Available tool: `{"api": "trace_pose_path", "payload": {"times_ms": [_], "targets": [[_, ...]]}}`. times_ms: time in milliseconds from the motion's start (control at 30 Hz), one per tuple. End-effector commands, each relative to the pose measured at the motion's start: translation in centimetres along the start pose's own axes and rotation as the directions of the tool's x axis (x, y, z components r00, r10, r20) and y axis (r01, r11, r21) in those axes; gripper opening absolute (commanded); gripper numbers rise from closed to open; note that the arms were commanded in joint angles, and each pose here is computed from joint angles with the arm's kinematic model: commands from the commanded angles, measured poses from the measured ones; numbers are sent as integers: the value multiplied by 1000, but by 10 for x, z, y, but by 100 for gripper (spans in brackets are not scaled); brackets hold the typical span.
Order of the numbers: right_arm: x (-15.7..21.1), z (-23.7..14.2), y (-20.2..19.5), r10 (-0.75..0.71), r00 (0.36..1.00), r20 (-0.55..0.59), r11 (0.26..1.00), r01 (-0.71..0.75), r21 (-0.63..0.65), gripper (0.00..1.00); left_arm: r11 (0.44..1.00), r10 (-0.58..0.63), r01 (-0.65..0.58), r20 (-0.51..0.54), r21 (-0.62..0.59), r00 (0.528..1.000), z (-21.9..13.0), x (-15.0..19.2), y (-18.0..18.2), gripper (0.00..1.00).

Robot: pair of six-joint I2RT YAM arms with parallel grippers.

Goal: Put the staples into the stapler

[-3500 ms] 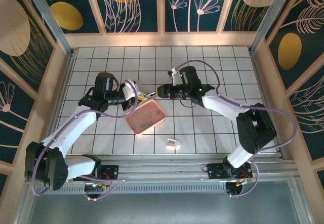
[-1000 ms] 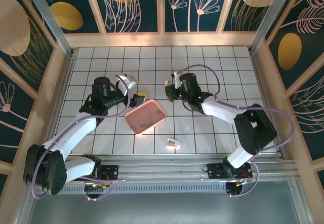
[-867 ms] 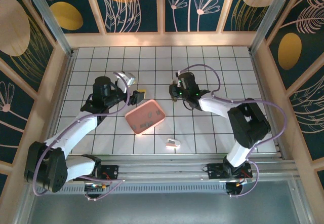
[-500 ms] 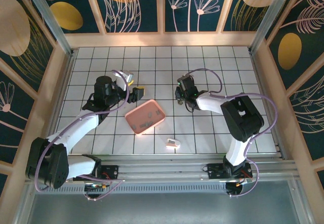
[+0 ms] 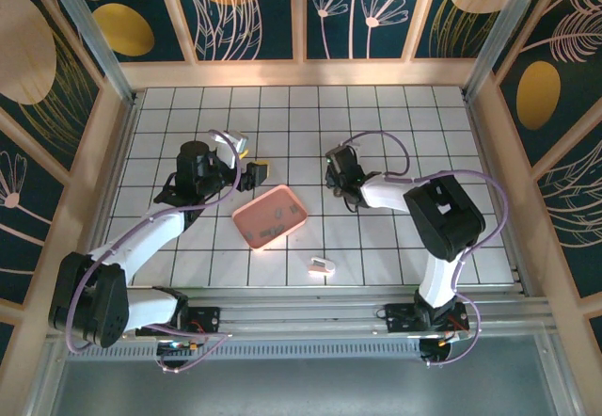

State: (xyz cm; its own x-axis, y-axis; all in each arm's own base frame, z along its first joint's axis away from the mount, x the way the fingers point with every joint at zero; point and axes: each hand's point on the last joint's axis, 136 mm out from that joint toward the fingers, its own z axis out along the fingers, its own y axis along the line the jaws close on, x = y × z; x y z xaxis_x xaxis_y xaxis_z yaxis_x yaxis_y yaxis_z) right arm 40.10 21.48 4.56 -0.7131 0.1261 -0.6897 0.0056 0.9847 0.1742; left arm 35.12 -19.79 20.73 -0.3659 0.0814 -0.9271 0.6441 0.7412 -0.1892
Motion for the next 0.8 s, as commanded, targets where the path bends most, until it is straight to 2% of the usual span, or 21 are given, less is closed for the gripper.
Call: {"api": "trace_pose_path", "payload": {"times_ms": [0, 133, 233, 467, 533, 667, 767], "targets": [[2, 3, 3, -34, 999, 8, 999, 33, 23, 30, 1000, 23, -23, 4, -6, 1000, 2, 0, 2, 76], [4, 1, 6, -35, 999, 0, 999, 35, 6, 45, 999, 39, -39, -2, -10, 999, 2, 0, 2, 77], [0, -6, 10, -36, 999, 9, 999, 37, -12, 51, 999, 46, -46, -4, -12, 999, 1, 1, 3, 77], [-16, -44, 13, -51, 998, 44, 996, 54, -69, 54, 999, 39, -39, -8, 2, 999, 0, 2, 0, 77], [-14, -60, 18, -96, 994, 42, 987, 101, -127, 55, 999, 39, -39, -16, 12, 999, -1, 6, -3, 77], [10, -94, 44, -259, 966, 20, 912, 251, -325, 54, 995, 74, -71, -39, 70, 997, -7, 18, -14, 77], [42, -125, 68, -437, 898, 38, 795, 406, -451, 54, 987, 117, -109, -62, 120, 991, -12, 29, -23, 77]]}}
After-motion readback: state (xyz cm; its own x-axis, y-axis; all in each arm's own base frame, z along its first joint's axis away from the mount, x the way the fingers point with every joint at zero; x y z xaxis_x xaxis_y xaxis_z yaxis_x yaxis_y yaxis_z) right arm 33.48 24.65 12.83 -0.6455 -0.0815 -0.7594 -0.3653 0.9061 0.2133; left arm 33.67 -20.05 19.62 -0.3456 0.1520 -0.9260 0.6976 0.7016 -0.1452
